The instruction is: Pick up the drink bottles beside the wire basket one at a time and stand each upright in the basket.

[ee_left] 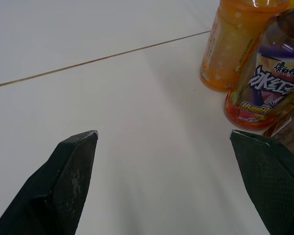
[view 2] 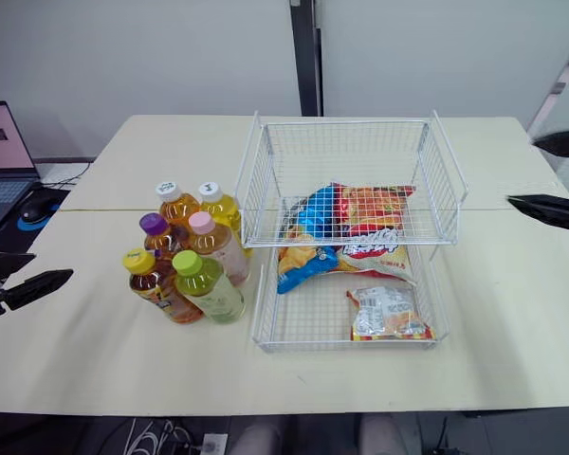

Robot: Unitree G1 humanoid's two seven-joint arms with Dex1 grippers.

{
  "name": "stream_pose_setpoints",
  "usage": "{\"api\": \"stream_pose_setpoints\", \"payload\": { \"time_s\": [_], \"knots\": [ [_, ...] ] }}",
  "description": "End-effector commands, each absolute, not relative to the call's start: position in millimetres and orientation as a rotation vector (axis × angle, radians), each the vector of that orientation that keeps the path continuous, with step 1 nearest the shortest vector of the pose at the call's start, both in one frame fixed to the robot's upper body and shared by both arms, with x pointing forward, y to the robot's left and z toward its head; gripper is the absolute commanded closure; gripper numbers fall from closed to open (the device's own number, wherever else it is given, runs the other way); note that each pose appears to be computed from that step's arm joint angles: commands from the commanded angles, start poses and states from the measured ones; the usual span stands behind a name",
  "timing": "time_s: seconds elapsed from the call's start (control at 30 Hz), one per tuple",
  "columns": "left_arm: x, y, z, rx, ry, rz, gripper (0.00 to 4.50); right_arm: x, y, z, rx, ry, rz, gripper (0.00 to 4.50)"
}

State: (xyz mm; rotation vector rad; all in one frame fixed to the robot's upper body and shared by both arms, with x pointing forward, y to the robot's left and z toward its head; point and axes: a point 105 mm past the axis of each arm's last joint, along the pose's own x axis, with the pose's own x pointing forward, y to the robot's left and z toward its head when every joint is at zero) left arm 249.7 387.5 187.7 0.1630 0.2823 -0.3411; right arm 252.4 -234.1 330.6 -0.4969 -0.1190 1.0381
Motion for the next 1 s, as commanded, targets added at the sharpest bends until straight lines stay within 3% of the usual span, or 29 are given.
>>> {"api": "stream_pose_setpoints", "payload": {
  "time_s": [0.03,0.37,0.6,0.8,1.0],
  "knots": [
    [243.6,386.1,206.3,0.174,0.213,-0.321,0.03,244.1,-194.9,338.1,-0.477,-0.170,1.208,0.00],
    [212.0,371.7,204.3,0.160,0.206,-0.302,0.03,247.6,-126.0,336.4,-0.428,-0.206,1.546,0.00],
    [188.6,322.1,217.4,0.082,0.142,-0.360,0.03,253.8,-109.0,324.9,-0.405,-0.195,1.661,0.00],
    [208.5,276.5,229.6,0.059,-0.026,-0.326,0.03,256.9,-108.8,322.2,-0.409,-0.192,1.672,0.00],
    [229.6,244.1,228.5,0.059,-0.078,-0.268,0.03,253.7,-109.3,320.1,-0.407,-0.188,1.681,0.00]
  ]
}}
